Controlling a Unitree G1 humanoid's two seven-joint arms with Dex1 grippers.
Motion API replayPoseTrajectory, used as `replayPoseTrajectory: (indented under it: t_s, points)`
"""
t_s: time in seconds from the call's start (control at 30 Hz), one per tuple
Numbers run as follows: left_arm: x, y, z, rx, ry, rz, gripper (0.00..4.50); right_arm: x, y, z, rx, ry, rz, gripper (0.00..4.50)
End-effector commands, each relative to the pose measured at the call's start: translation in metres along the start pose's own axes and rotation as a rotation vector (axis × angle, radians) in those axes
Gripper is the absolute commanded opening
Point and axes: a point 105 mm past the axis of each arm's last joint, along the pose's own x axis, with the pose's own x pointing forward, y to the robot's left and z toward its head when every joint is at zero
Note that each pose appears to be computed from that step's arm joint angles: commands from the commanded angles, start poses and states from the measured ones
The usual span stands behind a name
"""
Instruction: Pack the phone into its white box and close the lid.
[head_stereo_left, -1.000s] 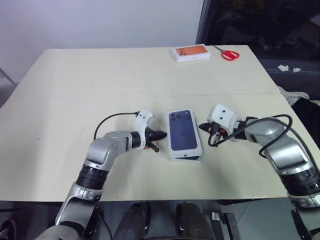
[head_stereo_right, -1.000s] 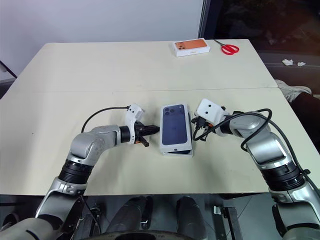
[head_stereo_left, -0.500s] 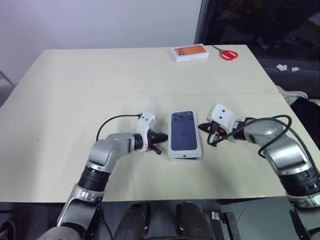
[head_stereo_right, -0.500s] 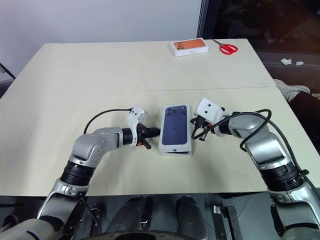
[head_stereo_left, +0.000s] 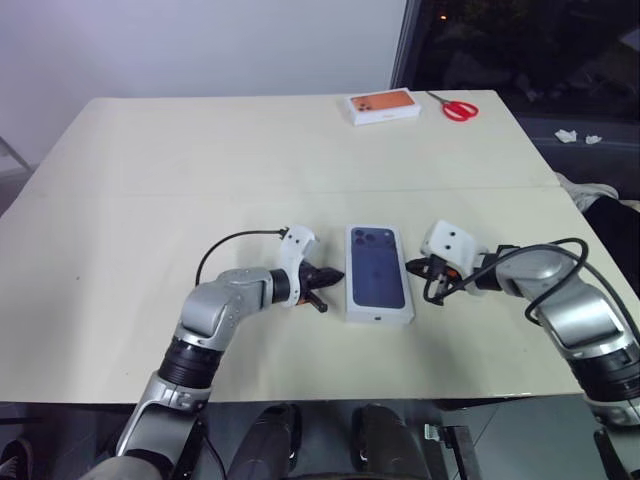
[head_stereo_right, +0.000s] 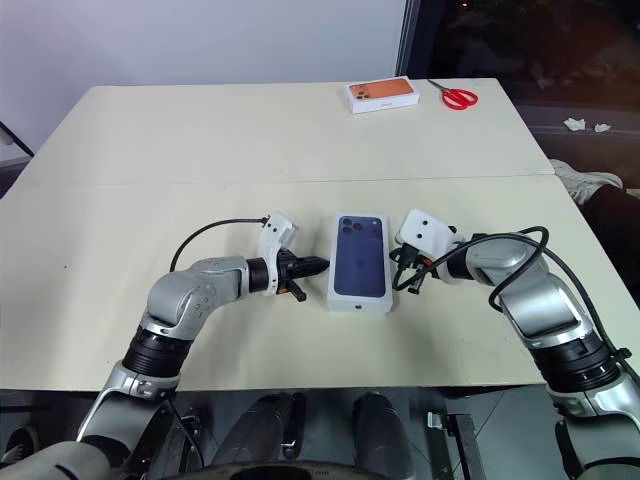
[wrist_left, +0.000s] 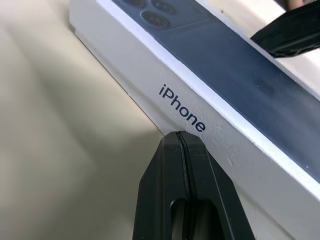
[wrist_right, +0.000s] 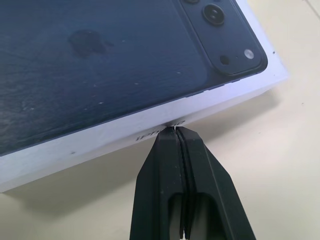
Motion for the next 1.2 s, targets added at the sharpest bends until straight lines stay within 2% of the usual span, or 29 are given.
replayPoseTrajectory:
  t_s: [0.03,0.17,0.27,0.37,0.43,0.5,0.57,0.73,0.93,1.0,1.1,1.13,1.2]
  points:
    - [-0.002,-0.010,0.004,0.039,-0.015,-0.031,0.00,-0.005,-0.002,0.010,-0.061,-0.021,-0.015,0.03]
    - [-0.005,-0.007,0.000,0.034,-0.016,-0.009,0.00,-0.003,0.006,0.008,-0.072,-0.011,0.018,0.03]
    - [-0.010,-0.005,0.008,0.031,-0.057,-0.005,0.00,-0.005,0.002,0.006,-0.078,-0.003,0.007,0.03]
    - [-0.016,0.000,0.026,0.013,-0.122,0.005,0.00,-0.014,-0.023,0.011,-0.052,-0.028,-0.081,0.03]
    - [-0.019,-0.004,0.053,0.000,-0.211,-0.027,0.00,-0.018,-0.037,0.026,-0.024,-0.097,-0.121,0.03]
    - [-0.015,-0.012,0.073,0.018,-0.259,-0.062,0.00,-0.018,-0.040,0.043,0.005,-0.176,-0.122,0.03]
    - [-0.009,-0.016,0.077,0.019,-0.263,-0.080,0.00,-0.015,-0.038,0.050,0.025,-0.207,-0.114,0.03]
    - [0.027,-0.020,0.037,0.081,-0.113,-0.077,0.00,0.007,-0.016,0.037,0.014,-0.158,-0.050,0.03]
    - [0.022,-0.020,-0.018,0.181,0.038,-0.105,0.00,0.008,0.035,0.000,-0.031,-0.029,0.148,0.03]
    - [0.015,-0.022,-0.022,0.169,0.037,-0.123,0.00,0.000,0.053,-0.004,-0.037,-0.016,0.245,0.03]
    - [0.003,-0.023,-0.020,0.127,0.014,-0.145,0.00,-0.007,0.057,0.001,-0.002,-0.047,0.285,0.03]
    - [-0.001,-0.022,-0.020,0.129,0.010,-0.143,0.25,-0.007,0.054,0.006,0.025,-0.068,0.282,0.00]
    - [-0.009,-0.018,-0.013,0.116,-0.028,-0.133,0.84,-0.007,0.044,0.014,0.072,-0.103,0.255,0.55]
